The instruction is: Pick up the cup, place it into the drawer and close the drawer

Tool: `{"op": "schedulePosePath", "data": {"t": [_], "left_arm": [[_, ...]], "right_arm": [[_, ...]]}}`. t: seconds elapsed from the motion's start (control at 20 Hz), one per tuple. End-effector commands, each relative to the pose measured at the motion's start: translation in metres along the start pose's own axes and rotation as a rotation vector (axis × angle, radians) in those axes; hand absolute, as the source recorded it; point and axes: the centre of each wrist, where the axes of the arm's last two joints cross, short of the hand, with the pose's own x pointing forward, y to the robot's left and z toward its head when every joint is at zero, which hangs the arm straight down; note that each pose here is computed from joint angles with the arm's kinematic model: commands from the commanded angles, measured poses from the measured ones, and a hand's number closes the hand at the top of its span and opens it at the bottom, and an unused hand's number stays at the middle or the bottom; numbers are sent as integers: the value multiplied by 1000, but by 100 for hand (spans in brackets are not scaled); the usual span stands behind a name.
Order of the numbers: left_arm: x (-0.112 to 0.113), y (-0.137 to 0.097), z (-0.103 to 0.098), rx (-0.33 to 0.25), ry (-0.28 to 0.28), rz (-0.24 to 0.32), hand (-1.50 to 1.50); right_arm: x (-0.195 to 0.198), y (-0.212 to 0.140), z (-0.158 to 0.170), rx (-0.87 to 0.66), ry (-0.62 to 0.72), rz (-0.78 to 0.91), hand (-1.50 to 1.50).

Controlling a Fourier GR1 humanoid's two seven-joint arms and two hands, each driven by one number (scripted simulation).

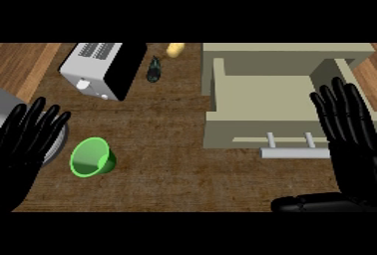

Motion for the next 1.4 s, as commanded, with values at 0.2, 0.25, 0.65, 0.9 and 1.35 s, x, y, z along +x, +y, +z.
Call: {"op": "schedulePosePath", "data": {"t": [0.2, 0.25, 0.65, 0.9, 1.35], "left_arm": [[2, 14, -19, -18, 17, 57, -150], [-5, 22, -6, -14, 2, 48, -150], [-1, 23, 11, 12, 56, 20, -150], [-27, 18, 2, 16, 78, 42, -150], [-36, 37, 13, 78, 147, -6, -150]], "right_arm": [[5, 9, -16, 3, -1, -2, -150], [-18, 1, -12, 18, 16, -16, -150], [-8, 3, -6, -1, 6, -19, -150], [-1, -10, -18, -4, -13, -13, -150], [7, -11, -16, -3, -4, -7, -150]]}}
